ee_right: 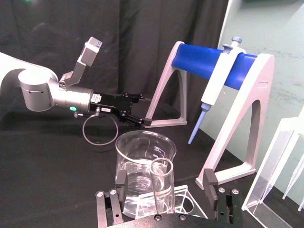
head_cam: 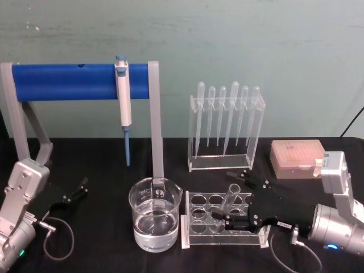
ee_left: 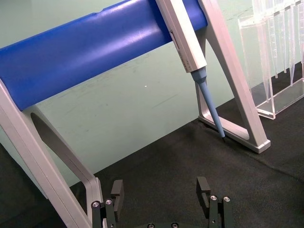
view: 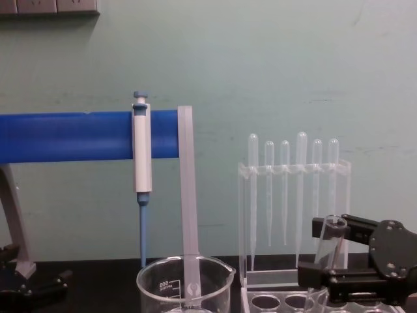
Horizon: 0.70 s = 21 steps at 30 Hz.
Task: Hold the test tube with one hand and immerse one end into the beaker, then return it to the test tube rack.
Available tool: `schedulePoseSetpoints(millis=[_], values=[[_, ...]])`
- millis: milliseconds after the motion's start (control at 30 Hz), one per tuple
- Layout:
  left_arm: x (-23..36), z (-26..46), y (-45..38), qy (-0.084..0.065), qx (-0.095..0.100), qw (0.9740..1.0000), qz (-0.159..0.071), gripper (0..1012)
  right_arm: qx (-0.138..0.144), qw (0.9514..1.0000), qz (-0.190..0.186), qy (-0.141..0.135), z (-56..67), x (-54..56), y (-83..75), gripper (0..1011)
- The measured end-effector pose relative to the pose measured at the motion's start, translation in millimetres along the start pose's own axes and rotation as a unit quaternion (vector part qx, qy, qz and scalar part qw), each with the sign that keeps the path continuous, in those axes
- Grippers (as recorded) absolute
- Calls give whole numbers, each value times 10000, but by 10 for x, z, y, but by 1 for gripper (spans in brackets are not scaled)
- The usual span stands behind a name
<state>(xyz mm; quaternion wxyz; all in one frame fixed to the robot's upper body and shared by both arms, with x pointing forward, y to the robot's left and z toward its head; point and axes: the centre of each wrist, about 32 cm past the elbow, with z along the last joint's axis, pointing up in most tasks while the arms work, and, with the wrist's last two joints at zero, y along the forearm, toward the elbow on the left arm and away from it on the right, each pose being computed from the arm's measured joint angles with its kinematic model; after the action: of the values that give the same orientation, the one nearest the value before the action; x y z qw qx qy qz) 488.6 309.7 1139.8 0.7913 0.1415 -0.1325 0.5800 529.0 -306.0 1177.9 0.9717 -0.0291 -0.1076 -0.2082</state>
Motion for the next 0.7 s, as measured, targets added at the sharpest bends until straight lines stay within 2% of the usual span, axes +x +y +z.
schedulePoseSetpoints(millis=[33, 467, 700], values=[[0, 0, 0, 0, 0, 10000, 0, 1000, 0, 10000, 0, 0, 0, 0, 0, 1003], [0, 0, 0, 0, 0, 10000, 0, 1000, 256, 9988, 31, -408, 221, -6, 38, 1002], [0, 0, 0, 0, 0, 10000, 0, 1000, 639, 9952, -231, -700, 290, -37, -7, 1002]])
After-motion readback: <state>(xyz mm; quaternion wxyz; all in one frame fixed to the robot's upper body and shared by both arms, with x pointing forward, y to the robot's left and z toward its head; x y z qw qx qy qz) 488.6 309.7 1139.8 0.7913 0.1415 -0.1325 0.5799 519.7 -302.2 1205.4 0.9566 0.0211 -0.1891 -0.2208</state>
